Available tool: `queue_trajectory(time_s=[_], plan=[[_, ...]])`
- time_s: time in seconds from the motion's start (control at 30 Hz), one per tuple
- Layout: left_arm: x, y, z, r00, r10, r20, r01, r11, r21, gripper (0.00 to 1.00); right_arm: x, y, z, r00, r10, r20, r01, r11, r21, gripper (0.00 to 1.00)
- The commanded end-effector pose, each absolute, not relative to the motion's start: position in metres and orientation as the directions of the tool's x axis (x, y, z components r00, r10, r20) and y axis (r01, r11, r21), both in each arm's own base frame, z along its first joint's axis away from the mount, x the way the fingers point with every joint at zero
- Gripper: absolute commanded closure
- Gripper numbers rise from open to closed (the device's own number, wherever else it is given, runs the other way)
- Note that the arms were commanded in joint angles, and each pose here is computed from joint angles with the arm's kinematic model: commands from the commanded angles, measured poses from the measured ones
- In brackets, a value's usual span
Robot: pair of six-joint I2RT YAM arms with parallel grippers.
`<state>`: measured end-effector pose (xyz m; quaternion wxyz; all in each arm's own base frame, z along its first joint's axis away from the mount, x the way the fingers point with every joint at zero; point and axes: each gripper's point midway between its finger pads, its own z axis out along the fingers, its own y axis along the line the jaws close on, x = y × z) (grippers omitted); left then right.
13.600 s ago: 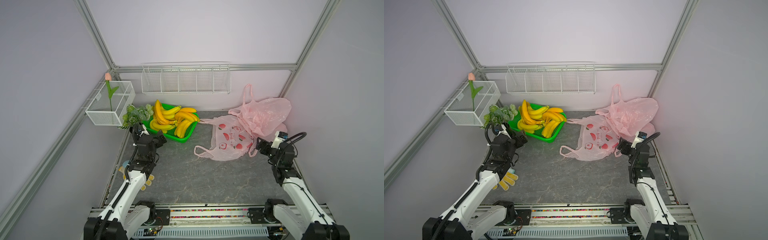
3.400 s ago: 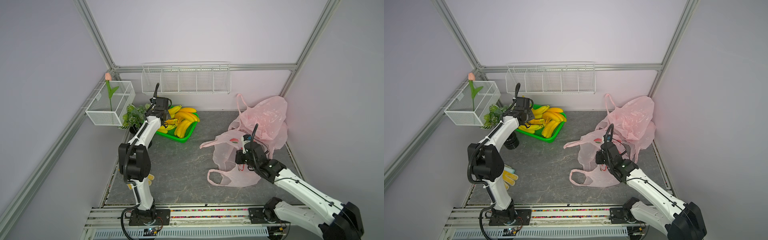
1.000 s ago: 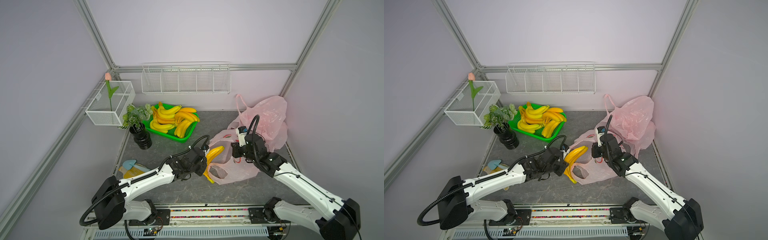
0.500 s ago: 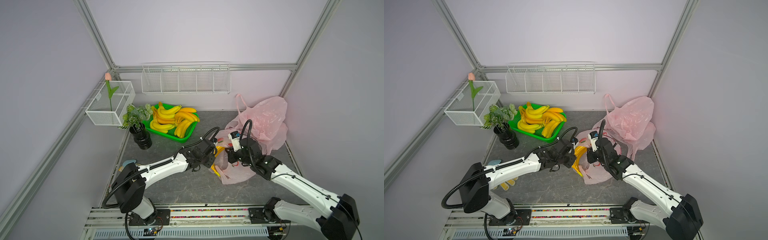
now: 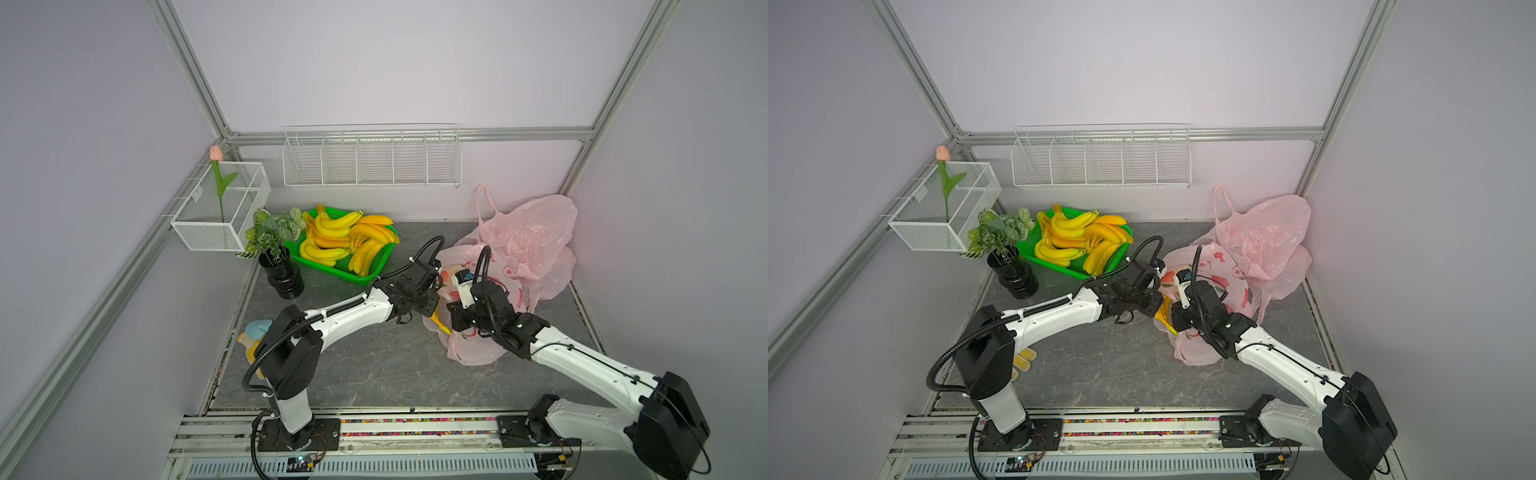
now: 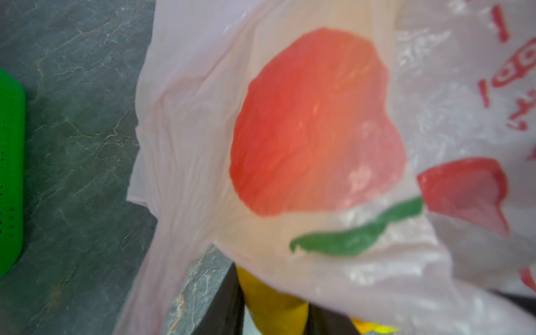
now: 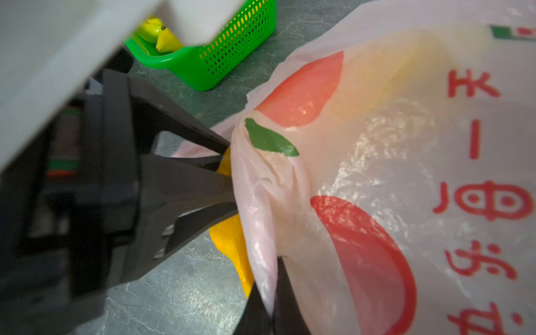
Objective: Place the banana into a plastic bag & tie a knot
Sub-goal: Place the banana into the plastic bag, then pick up the banana from the basket.
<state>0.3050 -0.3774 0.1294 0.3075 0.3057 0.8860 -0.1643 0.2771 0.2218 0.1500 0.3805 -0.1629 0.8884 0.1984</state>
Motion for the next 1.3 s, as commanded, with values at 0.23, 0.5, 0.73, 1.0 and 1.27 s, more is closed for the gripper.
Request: queue_trajectory(time_s=[0.23, 0.5, 0.73, 1.0, 1.27], plan=[[0.325, -0.395, 0.137, -0.642, 0.347, -0.684, 0.609, 0.773, -0.180, 0.51, 0.286, 0.200, 0.141, -0.696, 0.028, -0.717, -0.297, 0.898, 0.324, 0.94], [0.306, -0.378, 0.142, -0.659, 0.329, -0.676, 0.596, 0.777, -0.203, 0.38, 0.288, 0.176, 0.132, -0.722, 0.109, -0.683, -0.187, 0.920, 0.344, 0.93], [0.307, -0.319, 0.204, -0.579, 0.210, -0.788, 0.489, 0.862, -0.130, 0.19, 0.288, 0.170, 0.136, -0.711, 0.107, -0.695, -0.180, 0.928, 0.327, 0.94], [0.383, -0.249, 0.244, -0.567, -0.050, -0.822, 0.126, 0.981, -0.146, 0.08, 0.286, 0.170, 0.136, -0.711, 0.103, -0.695, -0.185, 0.927, 0.327, 0.94], [0.463, -0.240, 0.250, -0.539, -0.169, -0.825, 0.001, 0.979, -0.202, 0.03, 0.286, 0.172, 0.134, -0.713, 0.095, -0.695, -0.197, 0.924, 0.328, 0.93]])
